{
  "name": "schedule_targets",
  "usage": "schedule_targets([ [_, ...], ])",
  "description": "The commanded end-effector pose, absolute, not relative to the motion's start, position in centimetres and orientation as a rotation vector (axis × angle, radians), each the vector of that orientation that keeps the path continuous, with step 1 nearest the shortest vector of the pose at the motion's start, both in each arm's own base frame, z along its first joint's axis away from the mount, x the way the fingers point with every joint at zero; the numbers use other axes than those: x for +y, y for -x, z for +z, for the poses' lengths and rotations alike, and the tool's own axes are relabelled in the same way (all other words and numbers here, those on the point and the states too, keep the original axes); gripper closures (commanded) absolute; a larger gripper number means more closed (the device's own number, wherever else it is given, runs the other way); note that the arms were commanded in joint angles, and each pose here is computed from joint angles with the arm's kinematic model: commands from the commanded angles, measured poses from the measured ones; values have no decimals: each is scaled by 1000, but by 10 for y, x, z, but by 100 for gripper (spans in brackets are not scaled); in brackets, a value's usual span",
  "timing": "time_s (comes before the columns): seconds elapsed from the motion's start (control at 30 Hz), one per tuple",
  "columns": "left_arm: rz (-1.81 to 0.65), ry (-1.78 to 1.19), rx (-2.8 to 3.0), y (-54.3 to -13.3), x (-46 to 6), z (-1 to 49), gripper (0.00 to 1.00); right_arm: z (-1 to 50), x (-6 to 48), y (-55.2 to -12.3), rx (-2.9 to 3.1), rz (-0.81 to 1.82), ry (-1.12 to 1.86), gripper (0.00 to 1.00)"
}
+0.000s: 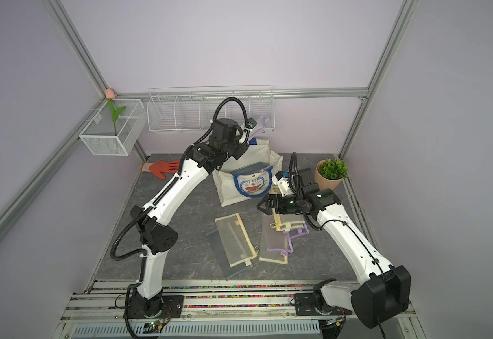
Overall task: Put the pencil pouch into the canvas bag
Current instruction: Place the pencil pouch in the canvas bag.
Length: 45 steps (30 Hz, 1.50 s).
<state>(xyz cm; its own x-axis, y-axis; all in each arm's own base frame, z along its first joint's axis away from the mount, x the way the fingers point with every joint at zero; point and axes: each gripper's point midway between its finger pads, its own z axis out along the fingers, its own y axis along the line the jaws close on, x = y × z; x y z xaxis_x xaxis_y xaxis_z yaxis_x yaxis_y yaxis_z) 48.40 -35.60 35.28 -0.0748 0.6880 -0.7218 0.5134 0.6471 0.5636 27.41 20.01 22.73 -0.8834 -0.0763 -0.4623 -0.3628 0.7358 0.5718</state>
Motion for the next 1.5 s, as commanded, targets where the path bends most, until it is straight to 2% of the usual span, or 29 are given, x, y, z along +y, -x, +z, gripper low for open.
schedule_targets([
  [0.0,301,-1020,1711,-493,-351,340,100,219,196,-271,2561,960,322,2],
  [0.23,331,-1102,1779,-493,-350,280,100,219,195,-275,2562,949,309,2],
  [0.43,338,-1068,1799,-497,-350,277,100,222,194,-277,2556,943,305,2],
  [0.47,324,-1058,1805,-496,-350,280,98,222,194,-278,2556,943,305,2],
  [0.57,272,-1033,1811,-489,-350,293,80,222,194,-278,2556,943,300,2],
  [0.7,203,-1021,1805,-471,-349,310,61,221,195,-279,2557,942,300,2],
  [0.77,204,-1011,1800,-464,-348,317,56,221,195,-279,2556,942,300,1],
  [0.83,189,-967,1804,-457,-344,330,54,223,195,-280,2549,947,300,1],
  [0.97,30,-792,1846,-428,-332,363,50,220,196,-279,2552,951,299,2],
  [1.1,-195,-576,1917,-383,-307,364,34,208,203,-274,2574,996,307,1],
  [1.17,-304,-473,1974,-359,-291,348,30,198,209,-271,2599,1021,321,1],
  [1.33,-582,-238,2149,-296,-264,280,29,170,227,-264,2662,1051,384,1],
  [1.47,-785,-5,2235,-262,-248,225,28,147,244,-261,2709,1077,453,0],
])
